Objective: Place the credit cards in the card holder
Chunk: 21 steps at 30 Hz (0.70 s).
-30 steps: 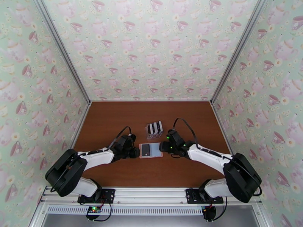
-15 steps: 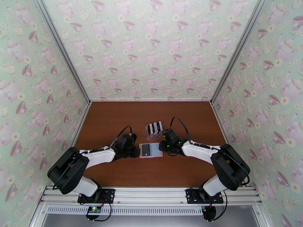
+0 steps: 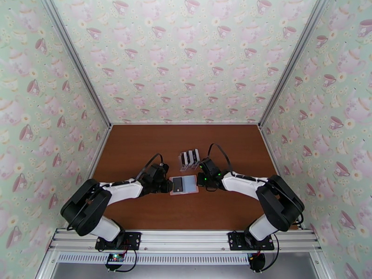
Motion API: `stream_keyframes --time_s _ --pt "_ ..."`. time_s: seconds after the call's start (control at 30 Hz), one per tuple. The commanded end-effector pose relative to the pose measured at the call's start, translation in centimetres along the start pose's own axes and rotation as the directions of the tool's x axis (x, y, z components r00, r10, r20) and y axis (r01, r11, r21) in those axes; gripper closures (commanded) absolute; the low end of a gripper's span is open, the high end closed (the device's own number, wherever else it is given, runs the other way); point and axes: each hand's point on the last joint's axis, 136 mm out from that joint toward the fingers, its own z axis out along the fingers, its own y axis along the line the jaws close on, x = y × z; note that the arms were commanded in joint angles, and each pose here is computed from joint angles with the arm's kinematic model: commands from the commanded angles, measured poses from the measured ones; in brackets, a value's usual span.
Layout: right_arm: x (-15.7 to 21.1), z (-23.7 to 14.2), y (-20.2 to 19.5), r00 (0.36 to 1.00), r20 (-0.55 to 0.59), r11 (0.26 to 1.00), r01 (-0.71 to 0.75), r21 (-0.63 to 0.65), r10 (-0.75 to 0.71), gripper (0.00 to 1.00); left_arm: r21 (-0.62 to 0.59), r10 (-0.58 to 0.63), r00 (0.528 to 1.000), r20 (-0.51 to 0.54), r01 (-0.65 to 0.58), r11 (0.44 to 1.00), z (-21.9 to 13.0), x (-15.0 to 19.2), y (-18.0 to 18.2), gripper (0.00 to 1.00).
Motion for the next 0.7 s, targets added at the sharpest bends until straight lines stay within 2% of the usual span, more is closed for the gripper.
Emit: stream_keyframes --time_s 0.0,0.07,0.27,0.67 --pt "-0.9 -1.8 2.0 1.000 0.027 0.998 0.014 -0.058 -0.013 1.00 0.009 -0.001 0.997 -0.076 0.002 1.000 1.0 1.7 0.3 0.80" --pt "-1.0 -2.5 2.7 0.999 0.035 0.997 0.018 -0.077 -0.015 1.00 0.010 -0.002 0.997 -0.080 0.003 1.000 1.1 1.8 0.3 0.85" --pt "-1.3 -4.2 4.9 0.998 0.061 0.992 0.032 -0.125 -0.024 1.00 0.014 -0.002 0.997 -0.082 0.003 1.000 1.1 1.8 0.2 0.89" --pt "-1.6 -6.5 8.1 0.995 0.089 0.979 0.053 -0.199 -0.036 1.00 0.016 -0.001 0.997 -0.083 0.002 1.000 1.1 1.7 0.1 0.90"
